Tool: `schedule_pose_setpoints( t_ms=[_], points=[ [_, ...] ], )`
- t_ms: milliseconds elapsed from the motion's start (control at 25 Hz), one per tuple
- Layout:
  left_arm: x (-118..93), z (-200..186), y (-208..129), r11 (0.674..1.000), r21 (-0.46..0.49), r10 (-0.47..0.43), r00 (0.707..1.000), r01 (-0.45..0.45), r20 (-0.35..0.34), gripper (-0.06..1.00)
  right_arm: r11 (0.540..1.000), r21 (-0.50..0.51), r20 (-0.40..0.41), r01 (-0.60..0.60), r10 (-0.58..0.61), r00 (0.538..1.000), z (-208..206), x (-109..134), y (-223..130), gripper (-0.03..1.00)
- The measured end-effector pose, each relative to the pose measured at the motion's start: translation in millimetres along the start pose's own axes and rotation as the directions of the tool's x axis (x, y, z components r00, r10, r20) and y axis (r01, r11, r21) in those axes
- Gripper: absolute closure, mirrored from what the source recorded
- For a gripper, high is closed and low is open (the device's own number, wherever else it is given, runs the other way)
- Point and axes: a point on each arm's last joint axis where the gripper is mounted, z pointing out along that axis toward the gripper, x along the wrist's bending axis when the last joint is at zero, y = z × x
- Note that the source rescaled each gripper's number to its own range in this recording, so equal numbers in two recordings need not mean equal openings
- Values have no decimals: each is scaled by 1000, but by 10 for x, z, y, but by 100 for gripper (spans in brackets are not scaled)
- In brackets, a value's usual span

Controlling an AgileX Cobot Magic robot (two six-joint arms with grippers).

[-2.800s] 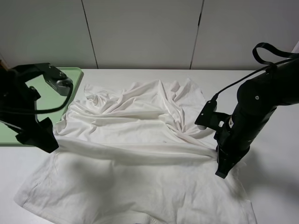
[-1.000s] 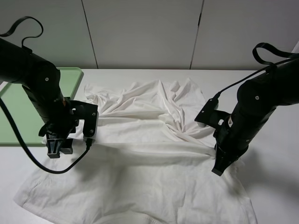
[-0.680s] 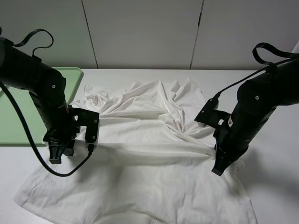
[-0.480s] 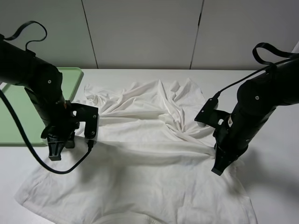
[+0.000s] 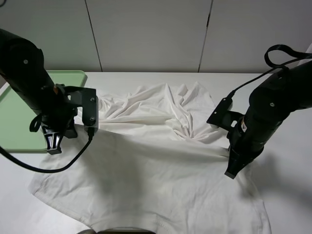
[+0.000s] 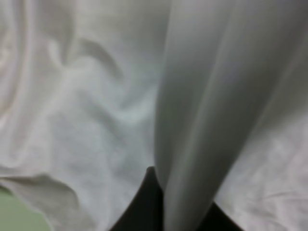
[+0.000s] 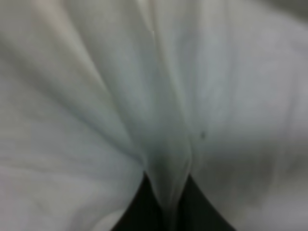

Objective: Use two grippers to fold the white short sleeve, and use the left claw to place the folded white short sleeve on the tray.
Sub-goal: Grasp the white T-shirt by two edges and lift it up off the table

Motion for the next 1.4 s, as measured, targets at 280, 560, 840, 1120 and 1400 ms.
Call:
schedule_pose_setpoints(
  t_ms=[280,560,840,1120,1400],
  points=[
    [32,-360,1,998,-66,-13,996,7,-92,94,998,-41,77,-52,55,995,-175,-64,-18,97],
    [39,-616,-12,991,-123,-76,985,57,-156,94,964,-256,224,-74,134,965,-877,-132,-142,97],
    [-123,-1235,85,959,-282,-73,950,-17,-305,94,883,-462,320,-79,249,914,-1698,6,-636,97],
    [-450,-1858,33,908,-399,-55,909,-126,-413,94,853,-522,390,-21,260,883,-2036,157,-1035,97],
    [-613,-3096,-335,846,-527,-213,853,-82,-476,94,738,-663,500,126,311,808,-3120,326,-1581,97]
  ],
)
